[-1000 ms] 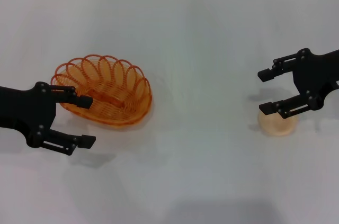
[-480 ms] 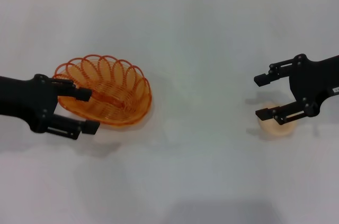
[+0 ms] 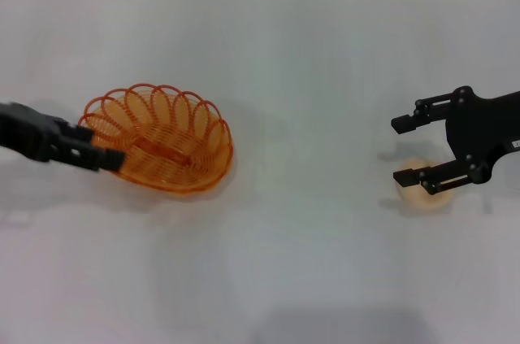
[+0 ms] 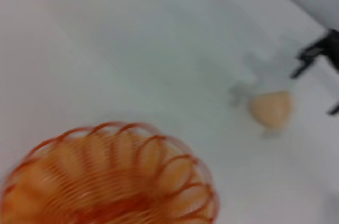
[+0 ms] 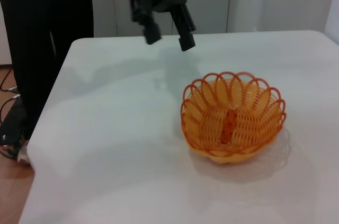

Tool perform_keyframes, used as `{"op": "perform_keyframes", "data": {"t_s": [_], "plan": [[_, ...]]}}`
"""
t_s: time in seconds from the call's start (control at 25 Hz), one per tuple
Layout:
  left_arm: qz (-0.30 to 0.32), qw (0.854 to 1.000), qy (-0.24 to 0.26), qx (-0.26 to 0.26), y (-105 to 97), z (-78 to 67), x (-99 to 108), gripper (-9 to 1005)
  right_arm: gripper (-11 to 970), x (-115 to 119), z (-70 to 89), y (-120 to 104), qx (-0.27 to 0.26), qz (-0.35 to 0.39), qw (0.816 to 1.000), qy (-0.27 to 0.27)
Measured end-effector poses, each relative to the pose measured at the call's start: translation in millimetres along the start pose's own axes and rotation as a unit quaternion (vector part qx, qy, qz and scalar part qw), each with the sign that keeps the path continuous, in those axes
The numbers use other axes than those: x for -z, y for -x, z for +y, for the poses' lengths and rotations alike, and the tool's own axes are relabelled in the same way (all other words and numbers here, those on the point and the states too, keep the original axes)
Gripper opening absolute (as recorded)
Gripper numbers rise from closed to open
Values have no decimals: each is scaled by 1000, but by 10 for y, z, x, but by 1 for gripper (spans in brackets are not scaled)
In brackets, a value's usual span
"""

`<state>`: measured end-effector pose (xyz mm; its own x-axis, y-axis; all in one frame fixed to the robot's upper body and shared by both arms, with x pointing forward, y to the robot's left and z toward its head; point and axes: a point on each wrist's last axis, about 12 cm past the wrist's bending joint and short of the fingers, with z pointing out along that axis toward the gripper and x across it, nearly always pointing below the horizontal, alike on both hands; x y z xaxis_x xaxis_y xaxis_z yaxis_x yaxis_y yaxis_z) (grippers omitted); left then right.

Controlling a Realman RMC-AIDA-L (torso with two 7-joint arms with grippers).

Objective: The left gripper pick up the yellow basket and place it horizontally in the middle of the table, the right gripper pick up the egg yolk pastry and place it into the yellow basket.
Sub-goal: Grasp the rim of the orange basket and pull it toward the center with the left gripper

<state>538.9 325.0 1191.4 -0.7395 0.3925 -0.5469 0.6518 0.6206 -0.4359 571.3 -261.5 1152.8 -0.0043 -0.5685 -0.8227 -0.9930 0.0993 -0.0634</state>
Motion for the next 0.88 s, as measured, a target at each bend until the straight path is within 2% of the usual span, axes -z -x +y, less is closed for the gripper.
{"op": "perform_keyframes", "data": {"t_s": [0.16,0.32,0.64,0.88], "plan": [[25,996,72,54,106,103,119,877,725,0,2,6,0,-4,1000,-1],[51,986,141,73,199,244,128,877,725,-31,3,26,3,-6,1000,2],[70,980,175,70,372,477,-134,876,723,-77,-6,54,9,-11,1000,4],[64,978,190,61,468,559,-307,876,722,-94,-10,70,12,-15,1000,5]]}}
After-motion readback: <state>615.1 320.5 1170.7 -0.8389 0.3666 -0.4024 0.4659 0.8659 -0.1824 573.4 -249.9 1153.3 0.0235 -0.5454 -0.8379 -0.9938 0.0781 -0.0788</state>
